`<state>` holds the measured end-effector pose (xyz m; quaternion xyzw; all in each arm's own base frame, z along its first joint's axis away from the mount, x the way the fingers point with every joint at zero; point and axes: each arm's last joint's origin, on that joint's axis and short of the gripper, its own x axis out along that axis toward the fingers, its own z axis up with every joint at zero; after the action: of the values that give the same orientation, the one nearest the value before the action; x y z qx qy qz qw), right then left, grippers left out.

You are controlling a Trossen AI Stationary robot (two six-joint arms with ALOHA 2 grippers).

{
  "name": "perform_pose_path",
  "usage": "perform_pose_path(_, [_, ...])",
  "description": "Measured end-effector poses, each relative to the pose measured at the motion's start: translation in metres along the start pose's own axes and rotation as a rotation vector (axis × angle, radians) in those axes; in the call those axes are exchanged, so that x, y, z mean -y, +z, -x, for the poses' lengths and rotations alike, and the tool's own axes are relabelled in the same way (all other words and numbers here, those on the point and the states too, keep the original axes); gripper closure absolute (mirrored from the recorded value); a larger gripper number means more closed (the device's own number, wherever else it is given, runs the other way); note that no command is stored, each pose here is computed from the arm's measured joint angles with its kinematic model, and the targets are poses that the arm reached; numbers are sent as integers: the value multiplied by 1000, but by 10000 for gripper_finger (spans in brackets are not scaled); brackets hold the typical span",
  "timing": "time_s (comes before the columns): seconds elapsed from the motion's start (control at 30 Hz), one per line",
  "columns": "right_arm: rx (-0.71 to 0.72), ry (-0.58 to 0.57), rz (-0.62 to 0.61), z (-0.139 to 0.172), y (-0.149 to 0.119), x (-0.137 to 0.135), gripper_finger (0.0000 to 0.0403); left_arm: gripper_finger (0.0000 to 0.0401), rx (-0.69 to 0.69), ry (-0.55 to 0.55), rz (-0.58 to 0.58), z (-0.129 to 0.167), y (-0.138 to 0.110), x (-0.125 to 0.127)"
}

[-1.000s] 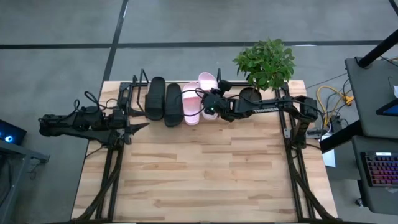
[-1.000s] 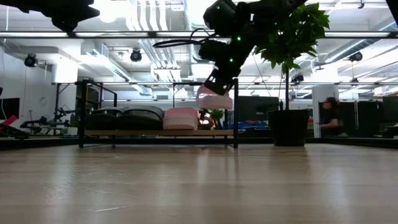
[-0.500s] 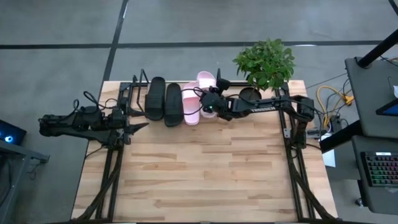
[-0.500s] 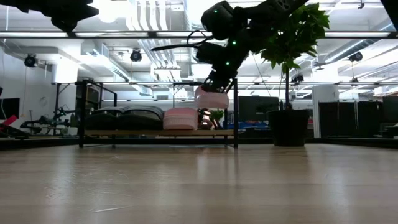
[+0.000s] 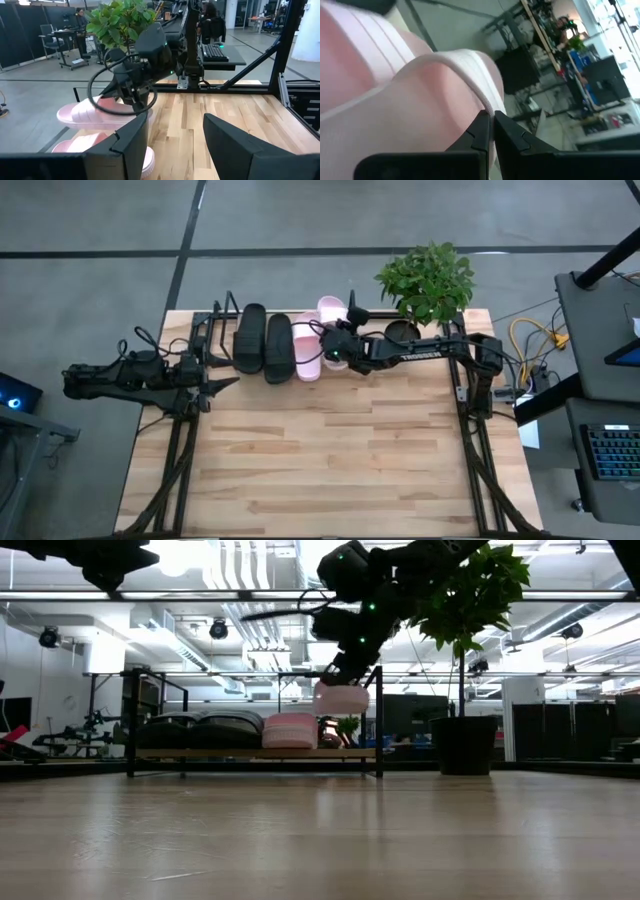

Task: Pick and place slides into the shelf
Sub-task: Put the pink slipper on the shelf

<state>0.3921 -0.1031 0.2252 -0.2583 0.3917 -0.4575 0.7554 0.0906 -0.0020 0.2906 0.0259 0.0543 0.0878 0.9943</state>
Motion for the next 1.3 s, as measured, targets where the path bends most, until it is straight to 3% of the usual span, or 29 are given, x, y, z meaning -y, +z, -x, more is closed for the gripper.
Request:
perform_pose_path(0.77, [-55, -4, -59, -5, -8, -11, 394, 225, -1, -1, 1, 0, 0, 0])
perform_pose_path(1.17, [-8, 40, -123, -2, 0, -11, 394, 225, -7, 0, -2, 0, -1, 0])
perform_pose_path(1.3, [-25, 45, -82, -3, -3, -15, 394, 225, -8, 0, -2, 0, -1, 0])
